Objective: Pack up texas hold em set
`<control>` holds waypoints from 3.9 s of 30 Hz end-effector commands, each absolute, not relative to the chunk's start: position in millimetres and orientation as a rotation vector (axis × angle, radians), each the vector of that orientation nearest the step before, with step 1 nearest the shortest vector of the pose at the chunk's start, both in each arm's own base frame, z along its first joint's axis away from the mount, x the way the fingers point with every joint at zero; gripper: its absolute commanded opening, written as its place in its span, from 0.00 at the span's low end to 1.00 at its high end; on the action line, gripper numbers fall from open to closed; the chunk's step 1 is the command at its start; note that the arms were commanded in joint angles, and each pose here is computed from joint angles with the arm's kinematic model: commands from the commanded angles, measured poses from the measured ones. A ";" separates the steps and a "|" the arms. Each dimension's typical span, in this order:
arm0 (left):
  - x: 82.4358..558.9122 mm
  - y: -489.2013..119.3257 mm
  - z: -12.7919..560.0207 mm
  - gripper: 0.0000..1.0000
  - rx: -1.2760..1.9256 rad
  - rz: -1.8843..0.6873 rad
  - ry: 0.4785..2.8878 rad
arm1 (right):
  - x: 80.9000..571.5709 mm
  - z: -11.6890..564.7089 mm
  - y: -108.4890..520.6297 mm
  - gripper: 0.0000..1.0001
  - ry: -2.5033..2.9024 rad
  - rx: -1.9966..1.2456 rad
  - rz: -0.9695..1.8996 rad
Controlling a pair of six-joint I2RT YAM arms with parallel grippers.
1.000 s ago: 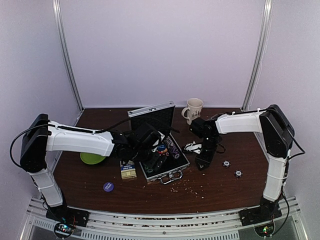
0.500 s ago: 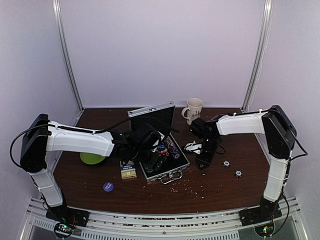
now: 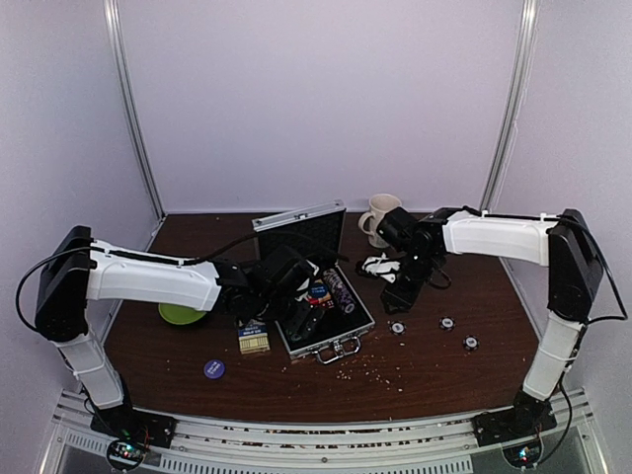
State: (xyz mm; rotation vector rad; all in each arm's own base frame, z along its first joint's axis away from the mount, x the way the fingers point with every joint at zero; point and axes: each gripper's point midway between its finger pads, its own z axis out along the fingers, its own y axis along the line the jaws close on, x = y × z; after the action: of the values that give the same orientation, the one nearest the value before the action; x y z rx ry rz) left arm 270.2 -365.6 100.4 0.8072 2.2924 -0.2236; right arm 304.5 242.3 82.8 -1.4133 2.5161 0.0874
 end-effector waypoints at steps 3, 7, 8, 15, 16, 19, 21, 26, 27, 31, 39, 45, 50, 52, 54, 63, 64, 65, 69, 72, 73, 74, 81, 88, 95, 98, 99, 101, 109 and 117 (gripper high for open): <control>272.2 -356.3 116.1 0.91 0.733 -0.240 2.266 | 291.4 46.4 232.9 0.56 2.678 -1.485 0.038; 272.6 -355.8 115.7 0.91 0.735 -0.234 2.266 | 285.2 35.6 227.2 0.59 2.723 -1.501 0.021; 272.7 -356.5 115.7 0.91 0.737 -0.236 2.266 | 283.8 33.2 226.3 0.59 2.733 -1.507 0.020; 274.0 -360.4 116.6 0.91 0.745 -0.238 2.264 | 278.5 20.9 225.3 0.60 2.766 -1.517 0.029; 274.1 -360.3 116.5 0.91 0.746 -0.237 2.264 | 278.4 19.1 225.1 0.59 2.771 -1.518 0.027; 274.0 -359.7 115.7 0.91 0.747 -0.234 2.267 | 277.6 13.6 223.9 0.59 2.784 -1.518 0.020; 273.8 -359.6 115.9 0.91 0.747 -0.233 2.267 | 277.8 9.8 224.6 0.58 2.785 -1.517 0.019; 274.0 -358.6 114.3 0.91 0.748 -0.226 2.271 | 276.8 -3.3 224.9 0.54 2.801 -1.514 0.012; 274.1 -358.5 114.4 0.91 0.748 -0.224 2.270 | 275.9 -5.9 224.1 0.53 2.807 -1.514 0.006; 274.5 -359.0 115.5 0.91 0.746 -0.225 2.269 | 270.6 -13.0 220.6 0.45 2.830 -1.523 -0.015; 275.8 -360.1 114.0 0.91 0.750 -0.218 2.269 | 262.4 -8.4 219.6 0.31 2.850 -1.544 0.006; 275.6 -357.1 114.6 0.91 0.743 -0.208 2.270 | 277.2 28.7 221.0 0.29 2.758 -1.480 -0.029; 276.7 -354.0 116.4 0.91 0.737 -0.189 2.267 | 291.1 68.4 229.9 0.30 2.660 -1.419 -0.010; 276.9 -353.5 116.7 0.91 0.735 -0.186 2.267 | 293.1 80.4 239.8 0.30 2.625 -1.413 0.047; 276.6 -352.6 116.2 0.91 0.732 -0.184 2.271 | 294.9 88.7 251.3 0.31 2.587 -1.413 0.093; 274.0 -338.5 123.8 0.91 0.687 -0.162 2.273 | 305.6 99.7 320.6 0.31 2.401 -1.431 0.225; 273.7 -336.3 124.4 0.91 0.681 -0.158 2.273 | 306.5 99.3 327.2 0.32 2.387 -1.434 0.227; 273.0 -334.2 124.4 0.91 0.678 -0.154 2.275 | 307.6 99.2 333.6 0.32 2.372 -1.437 0.226; 271.1 -327.8 124.3 0.91 0.658 -0.147 2.280 | 317.8 92.1 348.5 0.32 2.337 -1.431 0.165; 270.4 -325.9 123.6 0.92 0.649 -0.147 2.283 | 327.3 77.9 349.2 0.32 2.352 -1.415 0.096; 270.1 -325.6 123.2 0.92 0.648 -0.148 2.285 | 329.9 73.4 348.3 0.32 2.359 -1.409 0.077; 269.6 -325.2 122.6 0.92 0.648 -0.146 2.286 | 332.2 69.8 347.2 0.32 2.366 -1.399 0.062; 270.4 -323.6 122.5 0.92 0.635 -0.144 2.283 | 329.4 60.4 343.4 0.32 2.386 -1.382 0.052; 268.2 -327.2 119.5 0.88 0.700 -0.149 2.287 | 326.7 96.5 339.7 0.35 2.327 -1.340 0.090; 267.6 -341.7 127.2 0.74 0.872 -0.240 2.280 | 306.7 122.4 328.3 0.42 2.305 -1.348 0.205; 269.2 -351.5 126.9 0.73 0.938 -0.255 2.293 | 304.0 117.2 318.3 0.42 2.362 -1.322 0.272; 270.5 -354.7 125.2 0.73 0.952 -0.259 2.303 | 305.0 113.8 314.8 0.43 2.383 -1.303 0.299; 275.6 -359.1 120.8 0.71 0.952 -0.261 2.331 | 307.9 103.8 309.3 0.43 2.429 -1.270 0.351; 280.4 -383.2 96.2 0.64 0.915 -0.345 2.465 | 292.5 55.9 309.6 0.44 2.590 -1.325 0.523; 272.9 -369.6 93.6 0.64 0.912 -0.307 2.507 | 221.5 52.8 330.4 0.44 2.544 -1.553 0.803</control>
State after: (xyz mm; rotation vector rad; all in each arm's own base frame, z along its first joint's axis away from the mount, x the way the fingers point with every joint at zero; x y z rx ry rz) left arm 275.8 -376.6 80.3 0.9372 2.4993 -0.2953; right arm 289.2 313.6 49.1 -1.3383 2.5699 0.5555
